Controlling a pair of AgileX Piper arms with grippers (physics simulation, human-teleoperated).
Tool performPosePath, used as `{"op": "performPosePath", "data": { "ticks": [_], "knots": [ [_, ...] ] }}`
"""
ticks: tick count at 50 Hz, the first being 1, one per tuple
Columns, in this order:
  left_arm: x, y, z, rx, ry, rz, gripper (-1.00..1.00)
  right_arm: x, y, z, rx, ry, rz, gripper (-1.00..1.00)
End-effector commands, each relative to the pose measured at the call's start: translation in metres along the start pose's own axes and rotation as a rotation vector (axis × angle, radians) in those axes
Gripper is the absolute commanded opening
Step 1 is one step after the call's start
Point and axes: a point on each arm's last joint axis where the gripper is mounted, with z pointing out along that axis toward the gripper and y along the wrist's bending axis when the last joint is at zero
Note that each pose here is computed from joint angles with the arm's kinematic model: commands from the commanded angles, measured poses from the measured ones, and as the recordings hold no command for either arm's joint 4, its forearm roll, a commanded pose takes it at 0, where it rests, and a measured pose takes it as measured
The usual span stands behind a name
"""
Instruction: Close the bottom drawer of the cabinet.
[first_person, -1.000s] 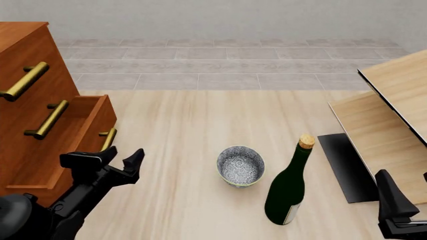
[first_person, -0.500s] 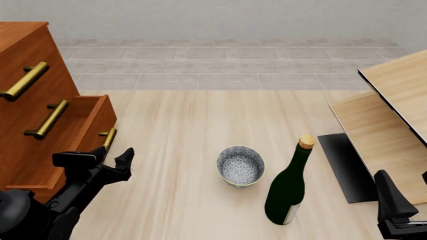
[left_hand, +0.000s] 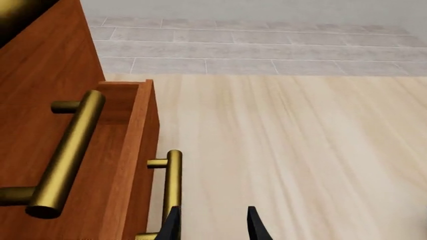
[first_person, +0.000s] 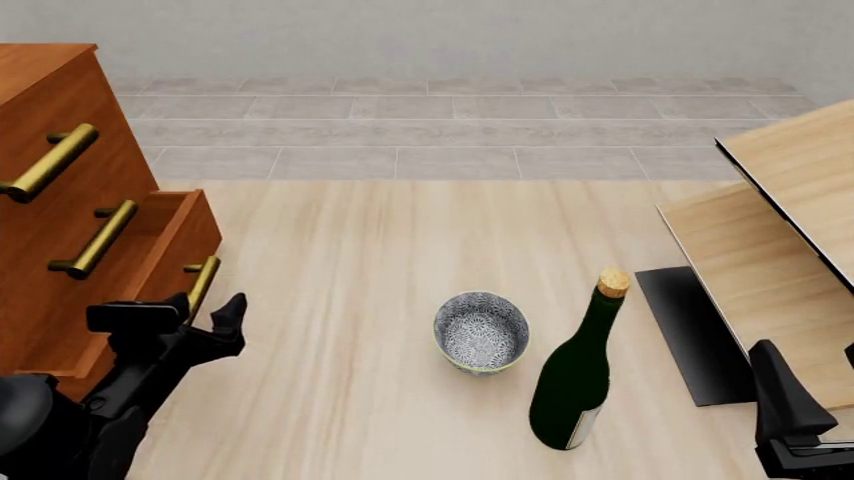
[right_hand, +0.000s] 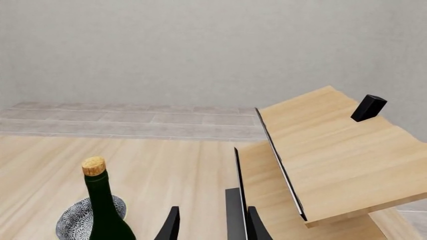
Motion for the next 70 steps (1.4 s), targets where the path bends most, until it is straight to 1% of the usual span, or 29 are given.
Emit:
{"op": "performPosePath", "data": {
  "ticks": [1, 6, 18, 38, 59, 70],
  "knots": [
    [0.003, 0.016, 0.002, -0.070, 0.011, -0.006, 1.00, 0.000, 0.000, 0.000, 0.002, -0.002, 0.002, 1.00],
    [0.001, 0.022, 0.002, -0.093, 0.006, 0.001, 1.00, 0.000, 0.000, 0.000, 0.002, -0.002, 0.003, 1.00],
    [-0.001, 0.028, 0.001, -0.122, -0.002, 0.021, 1.00, -0.001, 0.000, 0.000, 0.004, -0.003, 0.006, 1.00],
    [0.002, 0.038, 0.001, -0.163, 0.009, 0.028, 1.00, -0.001, 0.000, 0.000, -0.002, 0.000, -0.003, 1.00],
    [0.003, 0.056, 0.001, -0.234, 0.014, 0.039, 1.00, 0.000, 0.000, 0.000, -0.006, 0.004, -0.007, 1.00],
    [0.004, 0.059, 0.002, -0.246, 0.017, 0.038, 1.00, 0.000, 0.000, 0.000, -0.004, 0.003, -0.005, 1.00]
  ]
}}
